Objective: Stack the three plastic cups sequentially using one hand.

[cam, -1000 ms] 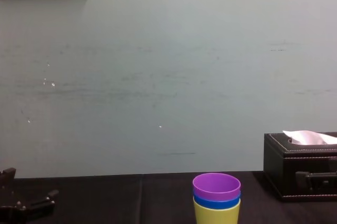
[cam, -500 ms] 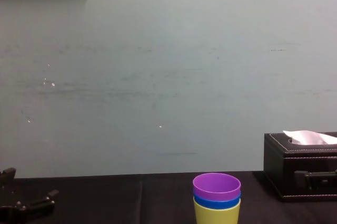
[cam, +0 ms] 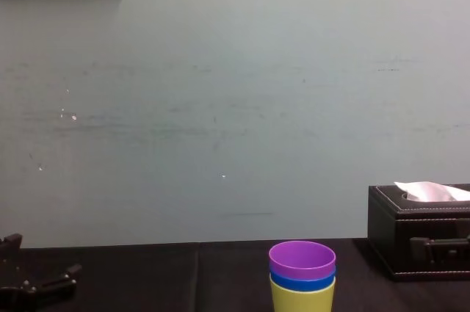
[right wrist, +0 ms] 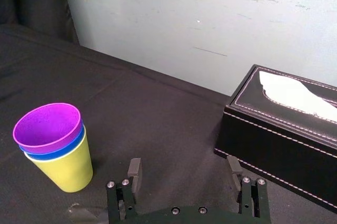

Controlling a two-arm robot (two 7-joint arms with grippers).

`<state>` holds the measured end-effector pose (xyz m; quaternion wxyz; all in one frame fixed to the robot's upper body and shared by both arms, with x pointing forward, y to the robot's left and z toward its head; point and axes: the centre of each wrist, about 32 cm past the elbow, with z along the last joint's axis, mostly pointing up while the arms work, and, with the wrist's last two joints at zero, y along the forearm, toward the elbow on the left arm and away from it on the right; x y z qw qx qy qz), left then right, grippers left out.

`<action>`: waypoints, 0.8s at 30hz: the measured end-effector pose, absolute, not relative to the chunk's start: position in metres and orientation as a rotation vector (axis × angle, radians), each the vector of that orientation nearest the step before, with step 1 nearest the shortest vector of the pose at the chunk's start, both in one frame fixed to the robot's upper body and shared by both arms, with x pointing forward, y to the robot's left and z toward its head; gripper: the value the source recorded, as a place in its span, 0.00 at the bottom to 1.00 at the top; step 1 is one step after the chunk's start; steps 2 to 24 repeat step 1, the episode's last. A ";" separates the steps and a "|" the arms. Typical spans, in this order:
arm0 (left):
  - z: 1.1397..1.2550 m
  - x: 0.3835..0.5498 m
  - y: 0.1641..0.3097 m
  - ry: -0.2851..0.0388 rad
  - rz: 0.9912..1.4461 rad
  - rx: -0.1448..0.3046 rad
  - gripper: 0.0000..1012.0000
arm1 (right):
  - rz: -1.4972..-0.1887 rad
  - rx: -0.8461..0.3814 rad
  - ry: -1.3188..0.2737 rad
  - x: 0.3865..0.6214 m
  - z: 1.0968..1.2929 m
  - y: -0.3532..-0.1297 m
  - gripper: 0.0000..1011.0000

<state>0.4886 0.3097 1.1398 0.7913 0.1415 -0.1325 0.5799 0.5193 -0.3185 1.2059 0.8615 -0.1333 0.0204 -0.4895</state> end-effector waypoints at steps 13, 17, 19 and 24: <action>1.140 0.489 0.310 -0.285 1.248 0.304 1.00 | -1.027 -0.280 0.043 0.519 1.206 -0.319 0.99; 1.140 0.489 0.310 -0.285 1.248 0.304 1.00 | -1.027 -0.280 0.043 0.519 1.206 -0.319 0.99; 1.140 0.489 0.310 -0.285 1.248 0.304 1.00 | -1.027 -0.280 0.043 0.519 1.206 -0.319 0.99; 1.140 0.489 0.310 -0.285 1.248 0.304 1.00 | -1.027 -0.280 0.043 0.519 1.206 -0.319 0.99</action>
